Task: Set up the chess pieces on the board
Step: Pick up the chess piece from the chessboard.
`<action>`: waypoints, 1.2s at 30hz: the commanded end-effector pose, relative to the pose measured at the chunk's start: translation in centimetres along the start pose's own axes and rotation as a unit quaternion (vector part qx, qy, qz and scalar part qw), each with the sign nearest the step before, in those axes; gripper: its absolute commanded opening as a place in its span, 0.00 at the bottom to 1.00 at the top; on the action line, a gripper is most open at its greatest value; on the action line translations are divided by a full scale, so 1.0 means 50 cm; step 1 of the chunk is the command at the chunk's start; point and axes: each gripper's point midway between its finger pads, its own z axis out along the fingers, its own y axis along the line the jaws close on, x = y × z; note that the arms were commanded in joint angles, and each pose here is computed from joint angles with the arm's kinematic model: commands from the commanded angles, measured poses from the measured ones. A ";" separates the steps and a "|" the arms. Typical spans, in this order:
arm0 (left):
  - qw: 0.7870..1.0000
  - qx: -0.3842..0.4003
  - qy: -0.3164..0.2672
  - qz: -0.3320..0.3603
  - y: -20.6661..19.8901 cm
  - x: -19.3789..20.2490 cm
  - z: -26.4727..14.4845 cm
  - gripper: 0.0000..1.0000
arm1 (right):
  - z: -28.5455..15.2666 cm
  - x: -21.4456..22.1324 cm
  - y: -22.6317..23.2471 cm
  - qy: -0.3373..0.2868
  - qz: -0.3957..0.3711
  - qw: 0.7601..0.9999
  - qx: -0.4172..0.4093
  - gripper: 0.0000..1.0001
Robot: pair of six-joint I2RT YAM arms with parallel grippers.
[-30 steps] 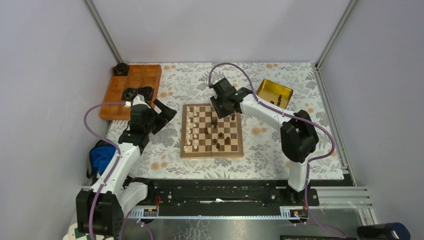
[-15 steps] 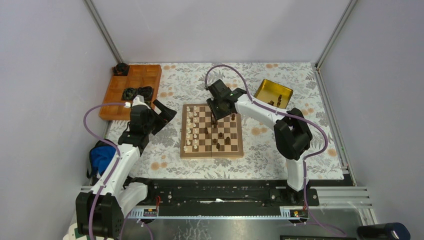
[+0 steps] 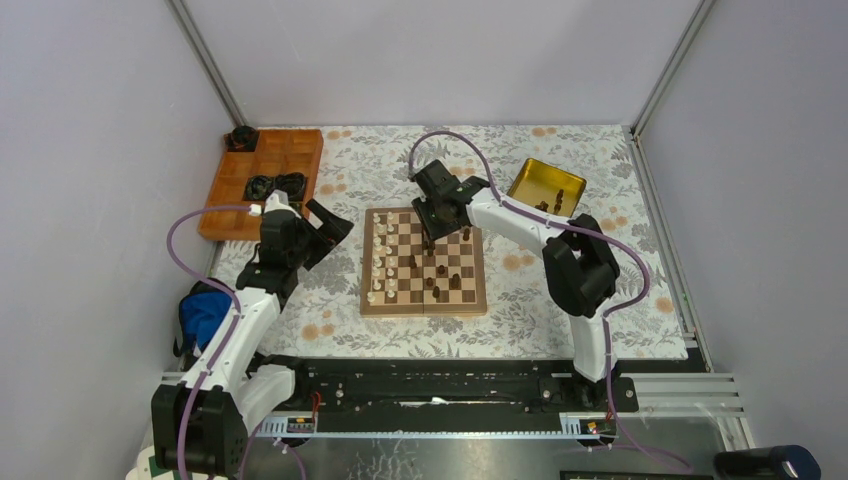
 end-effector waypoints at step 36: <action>1.000 0.005 -0.011 -0.001 0.005 -0.005 -0.002 0.99 | 0.012 0.021 0.029 0.028 0.006 0.999 -0.024 0.26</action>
